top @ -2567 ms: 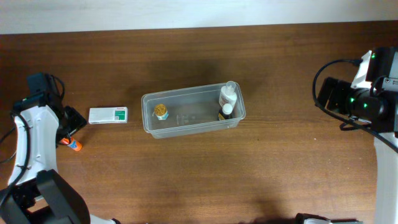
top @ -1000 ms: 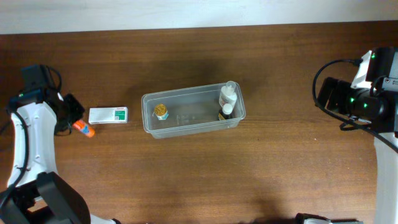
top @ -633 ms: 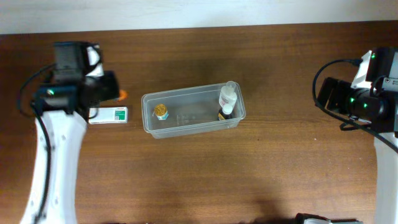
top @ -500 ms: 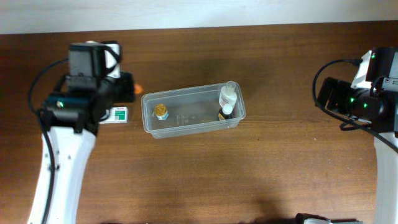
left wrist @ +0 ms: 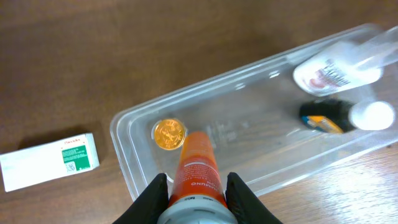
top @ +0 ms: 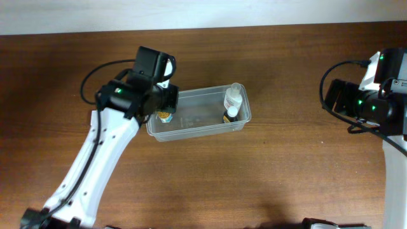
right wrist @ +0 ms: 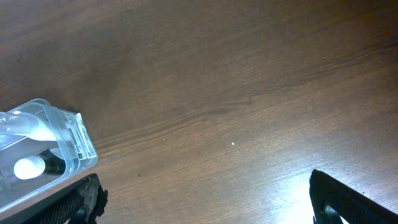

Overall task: Pack container
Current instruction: 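Carry the orange tube right and lower it into the container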

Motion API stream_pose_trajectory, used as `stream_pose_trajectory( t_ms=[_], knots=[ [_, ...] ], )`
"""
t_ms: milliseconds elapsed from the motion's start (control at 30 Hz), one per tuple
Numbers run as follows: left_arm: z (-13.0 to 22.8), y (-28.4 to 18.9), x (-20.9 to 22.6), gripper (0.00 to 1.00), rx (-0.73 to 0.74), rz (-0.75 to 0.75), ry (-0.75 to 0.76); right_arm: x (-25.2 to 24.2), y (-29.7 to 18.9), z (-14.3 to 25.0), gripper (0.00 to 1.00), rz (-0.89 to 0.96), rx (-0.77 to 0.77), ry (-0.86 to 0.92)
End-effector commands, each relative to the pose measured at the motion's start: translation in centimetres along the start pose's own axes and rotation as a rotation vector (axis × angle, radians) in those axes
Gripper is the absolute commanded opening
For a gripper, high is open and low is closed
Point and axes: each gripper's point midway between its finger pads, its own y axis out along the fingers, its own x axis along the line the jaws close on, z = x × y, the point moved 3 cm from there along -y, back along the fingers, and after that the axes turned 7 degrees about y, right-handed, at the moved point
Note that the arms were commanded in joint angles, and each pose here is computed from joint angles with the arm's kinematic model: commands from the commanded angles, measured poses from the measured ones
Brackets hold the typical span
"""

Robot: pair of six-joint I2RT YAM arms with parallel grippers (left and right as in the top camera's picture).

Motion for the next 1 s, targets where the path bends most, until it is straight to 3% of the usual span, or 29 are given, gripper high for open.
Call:
stream_pose_trajectory(
  t_ms=[0, 600, 967],
  knots=[
    [0.6, 1.5, 0.1, 0.13, 0.062, -0.018, -0.007, -0.1, -0.4, -0.4, 0.98, -0.002, -0.015, 0.018],
    [4.2, 6.5, 0.5, 0.13, 0.290, -0.067, 0.014, -0.1, -0.4, -0.4, 0.98, -0.002, -0.015, 0.018],
    [6.4, 10.1, 0.9, 0.13, 0.288, -0.108, 0.020, -0.1, -0.4, -0.4, 0.98, -0.002, -0.015, 0.018]
  ],
)
